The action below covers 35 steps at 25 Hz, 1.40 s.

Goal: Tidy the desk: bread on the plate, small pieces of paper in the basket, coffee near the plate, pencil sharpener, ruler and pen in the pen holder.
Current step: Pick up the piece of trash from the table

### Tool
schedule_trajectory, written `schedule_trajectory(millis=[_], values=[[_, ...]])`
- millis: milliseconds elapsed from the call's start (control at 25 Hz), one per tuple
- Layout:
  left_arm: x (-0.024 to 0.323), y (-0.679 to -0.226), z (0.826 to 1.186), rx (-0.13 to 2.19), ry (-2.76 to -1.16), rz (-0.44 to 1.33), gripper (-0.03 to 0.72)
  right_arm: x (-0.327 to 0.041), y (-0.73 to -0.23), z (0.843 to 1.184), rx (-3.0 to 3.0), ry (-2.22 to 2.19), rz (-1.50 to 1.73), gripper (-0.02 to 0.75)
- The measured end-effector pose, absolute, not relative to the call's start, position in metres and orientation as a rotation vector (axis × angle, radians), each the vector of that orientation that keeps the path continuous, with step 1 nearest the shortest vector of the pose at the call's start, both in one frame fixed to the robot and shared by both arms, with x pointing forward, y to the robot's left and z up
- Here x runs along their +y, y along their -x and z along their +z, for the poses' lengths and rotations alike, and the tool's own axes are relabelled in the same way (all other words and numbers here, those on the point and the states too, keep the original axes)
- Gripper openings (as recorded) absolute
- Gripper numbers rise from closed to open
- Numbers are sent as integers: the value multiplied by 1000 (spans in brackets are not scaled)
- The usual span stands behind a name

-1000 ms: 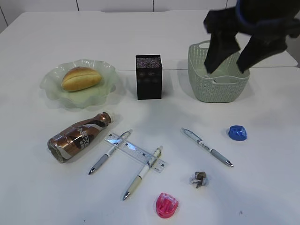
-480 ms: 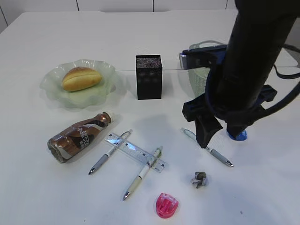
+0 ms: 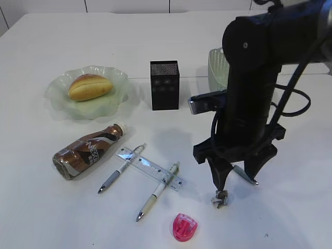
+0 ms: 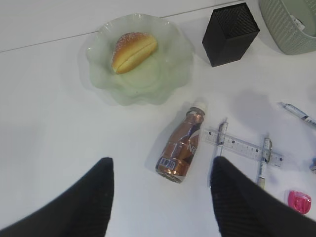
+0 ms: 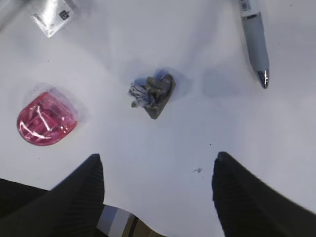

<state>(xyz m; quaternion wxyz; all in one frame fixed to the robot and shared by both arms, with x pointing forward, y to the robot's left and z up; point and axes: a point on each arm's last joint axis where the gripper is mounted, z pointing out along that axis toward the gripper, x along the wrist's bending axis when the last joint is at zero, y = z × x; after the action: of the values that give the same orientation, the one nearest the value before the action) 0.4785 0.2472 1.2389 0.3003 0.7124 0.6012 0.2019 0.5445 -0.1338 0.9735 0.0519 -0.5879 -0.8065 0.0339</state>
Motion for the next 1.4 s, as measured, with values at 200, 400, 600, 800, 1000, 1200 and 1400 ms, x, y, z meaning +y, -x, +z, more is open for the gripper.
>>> schedule_trajectory(millis=[200, 400, 600, 800, 1000, 1200, 1400], values=[[247, -478, 1239, 1596, -1891, 536, 436, -132, -547, 957, -2437, 1775, 153, 533], [247, -478, 1239, 1596, -1891, 536, 436, -130, -552, 956, -2461, 1787, 88, 533], [247, -478, 1239, 1596, -1891, 536, 435, -128, -555, 951, -2474, 1796, 46, 533], [247, -478, 1239, 1596, -1891, 536, 434, -131, -550, 933, -2464, 1795, 77, 507], [247, -479, 1239, 1596, -1891, 538, 434, -131, -550, 927, -2473, 1806, 42, 500], [247, -479, 1239, 1596, -1891, 538, 434, -130, -553, 917, -2474, 1804, 42, 500], [247, -479, 1239, 1596, -1891, 538, 433, -130, -553, 910, -2465, 1799, 71, 499]])
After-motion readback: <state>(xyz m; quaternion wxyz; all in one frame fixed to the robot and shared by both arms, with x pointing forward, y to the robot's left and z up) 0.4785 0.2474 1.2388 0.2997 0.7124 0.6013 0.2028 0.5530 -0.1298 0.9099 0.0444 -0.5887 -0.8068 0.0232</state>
